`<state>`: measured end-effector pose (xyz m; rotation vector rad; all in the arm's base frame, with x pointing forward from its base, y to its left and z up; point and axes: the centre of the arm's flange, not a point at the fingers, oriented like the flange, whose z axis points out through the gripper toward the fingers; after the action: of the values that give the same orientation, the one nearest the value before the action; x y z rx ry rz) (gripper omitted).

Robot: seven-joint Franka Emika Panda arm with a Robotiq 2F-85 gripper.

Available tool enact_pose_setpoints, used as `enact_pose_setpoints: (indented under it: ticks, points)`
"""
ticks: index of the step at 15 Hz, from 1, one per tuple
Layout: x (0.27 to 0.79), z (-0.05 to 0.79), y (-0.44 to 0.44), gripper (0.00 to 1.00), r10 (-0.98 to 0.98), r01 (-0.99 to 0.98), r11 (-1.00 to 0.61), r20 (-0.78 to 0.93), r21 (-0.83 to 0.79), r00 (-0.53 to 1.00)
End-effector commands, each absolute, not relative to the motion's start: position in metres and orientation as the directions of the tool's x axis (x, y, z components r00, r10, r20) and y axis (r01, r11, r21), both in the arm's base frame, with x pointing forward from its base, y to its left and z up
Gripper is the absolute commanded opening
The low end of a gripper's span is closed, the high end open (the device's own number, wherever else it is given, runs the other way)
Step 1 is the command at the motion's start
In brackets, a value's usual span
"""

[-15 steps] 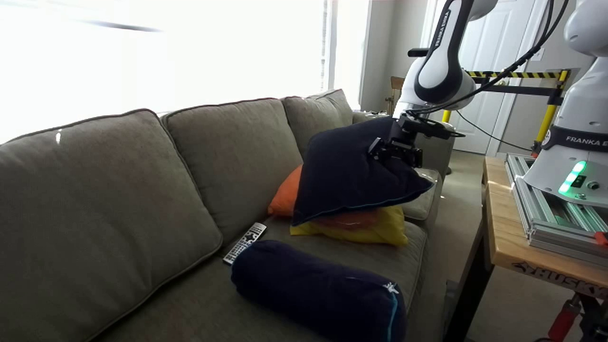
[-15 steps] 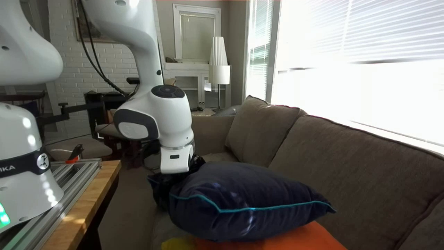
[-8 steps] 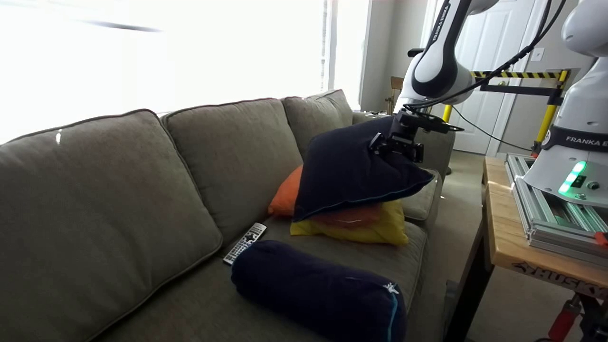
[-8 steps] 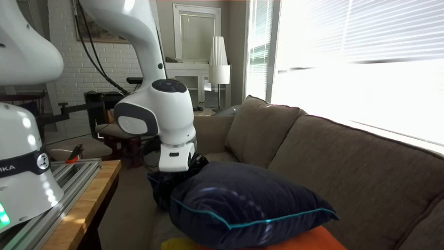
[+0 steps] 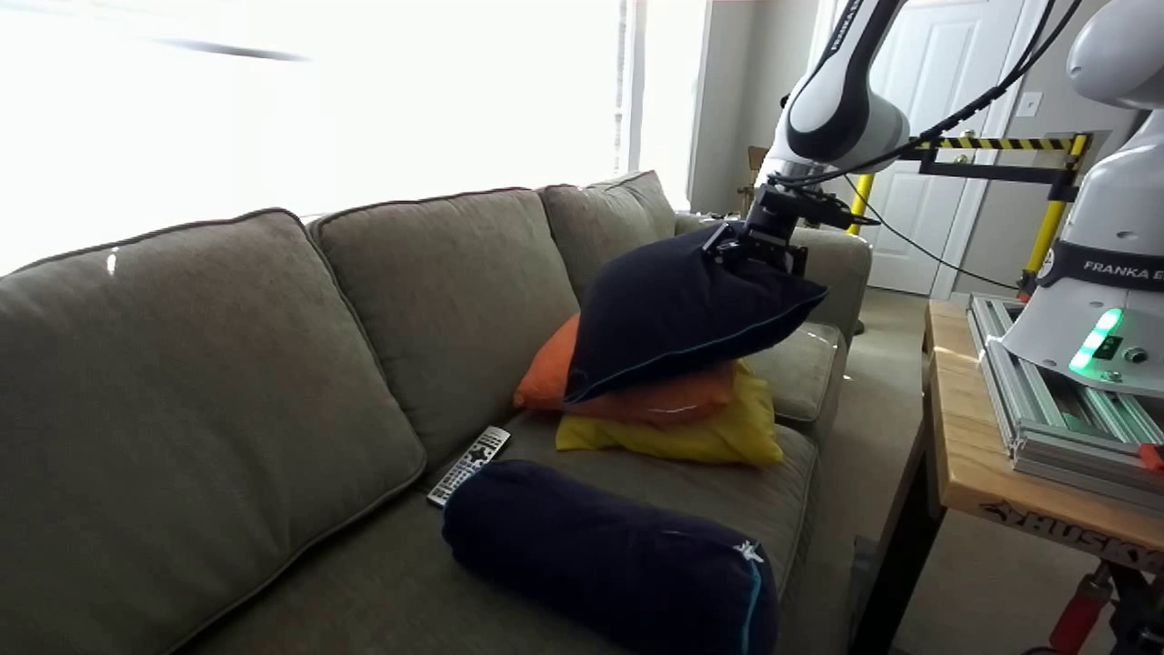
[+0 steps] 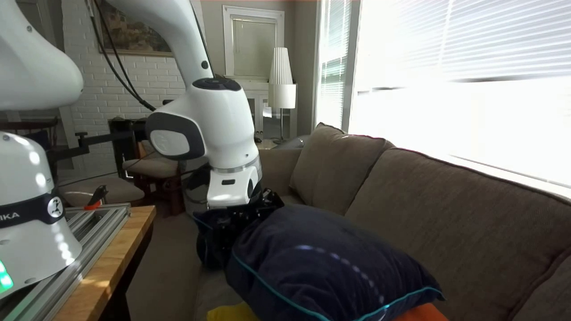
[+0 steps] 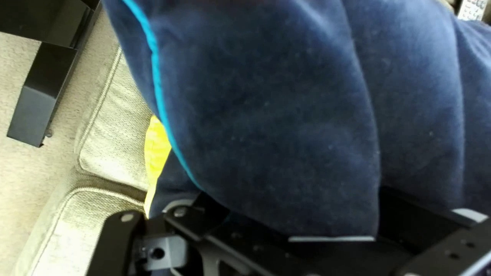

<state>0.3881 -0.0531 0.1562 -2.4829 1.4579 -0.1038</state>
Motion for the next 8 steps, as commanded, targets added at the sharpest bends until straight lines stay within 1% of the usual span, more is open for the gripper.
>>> enact_pose_setpoints:
  ticks: [1, 8]
  points:
    - [0.386, 0.199, -0.063, 1.00, -0.875, -0.839, -0.462, -0.010, -0.286, 0.485]
    - [0.397, 0.242, -0.063, 1.00, -0.855, -0.787, -0.499, 0.060, -0.364, 0.515]
